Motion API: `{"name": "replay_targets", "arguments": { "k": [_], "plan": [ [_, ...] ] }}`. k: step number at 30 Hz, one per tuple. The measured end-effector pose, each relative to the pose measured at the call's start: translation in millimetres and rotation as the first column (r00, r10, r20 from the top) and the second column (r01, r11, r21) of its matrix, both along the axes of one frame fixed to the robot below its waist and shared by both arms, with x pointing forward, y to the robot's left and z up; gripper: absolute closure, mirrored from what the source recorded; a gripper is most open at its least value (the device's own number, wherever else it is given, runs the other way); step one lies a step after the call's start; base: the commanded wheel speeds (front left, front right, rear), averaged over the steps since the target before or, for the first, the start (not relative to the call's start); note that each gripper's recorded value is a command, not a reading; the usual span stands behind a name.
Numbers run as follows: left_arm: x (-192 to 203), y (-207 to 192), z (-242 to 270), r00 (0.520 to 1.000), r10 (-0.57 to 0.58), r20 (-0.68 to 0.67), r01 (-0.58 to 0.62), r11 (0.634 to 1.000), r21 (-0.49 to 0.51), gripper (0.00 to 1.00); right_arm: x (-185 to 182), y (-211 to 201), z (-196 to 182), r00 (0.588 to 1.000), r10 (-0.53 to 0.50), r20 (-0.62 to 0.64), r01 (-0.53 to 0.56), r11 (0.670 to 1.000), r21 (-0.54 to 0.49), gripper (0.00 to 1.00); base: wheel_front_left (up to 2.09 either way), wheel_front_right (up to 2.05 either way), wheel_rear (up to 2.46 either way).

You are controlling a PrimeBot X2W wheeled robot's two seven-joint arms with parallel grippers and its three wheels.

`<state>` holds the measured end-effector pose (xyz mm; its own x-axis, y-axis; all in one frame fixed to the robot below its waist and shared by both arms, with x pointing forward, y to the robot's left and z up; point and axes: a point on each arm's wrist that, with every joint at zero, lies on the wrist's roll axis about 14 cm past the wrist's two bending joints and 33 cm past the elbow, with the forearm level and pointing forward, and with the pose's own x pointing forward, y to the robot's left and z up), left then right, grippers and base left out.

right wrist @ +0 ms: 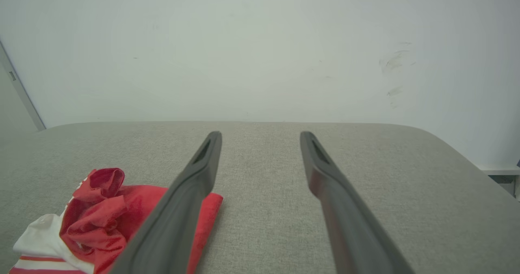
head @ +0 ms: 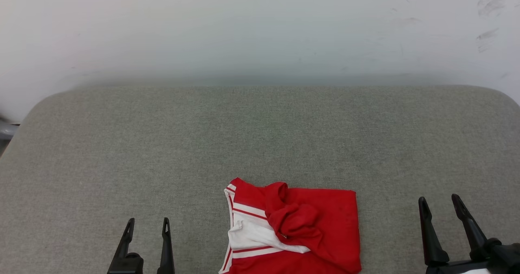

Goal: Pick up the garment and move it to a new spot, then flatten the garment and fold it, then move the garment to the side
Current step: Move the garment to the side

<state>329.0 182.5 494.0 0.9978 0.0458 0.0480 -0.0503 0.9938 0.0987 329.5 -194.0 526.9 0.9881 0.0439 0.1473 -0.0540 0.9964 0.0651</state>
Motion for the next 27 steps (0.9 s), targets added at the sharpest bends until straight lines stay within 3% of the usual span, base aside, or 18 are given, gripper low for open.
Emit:
{"name": "replay_targets", "arguments": {
  "k": [13,20,24,27],
  "plan": [
    [-4,3,0,1.000,0.012,0.000,-0.012,1.000,-0.002,0.00,4,4,-3,1.000,0.013,-0.008,-0.013,1.000,0.001,0.00,0.00,0.00,0.00],
    [-5,6,-1,1.000,0.022,-0.002,-0.022,1.000,-0.003,0.00,39,7,40,0.995,0.080,0.065,-0.077,0.996,-0.045,0.00,0.00,0.00,0.00],
    [-4,8,0,1.000,0.027,-0.001,-0.027,1.000,-0.003,0.00,65,24,49,0.982,0.183,-0.035,-0.185,0.979,-0.083,0.00,0.00,0.00,0.00],
    [-5,8,-2,1.000,0.030,-0.005,-0.030,1.000,-0.004,0.00,75,42,37,0.942,0.270,-0.199,-0.288,0.956,-0.064,0.00,0.00,0.00,0.00]
  ]
}}
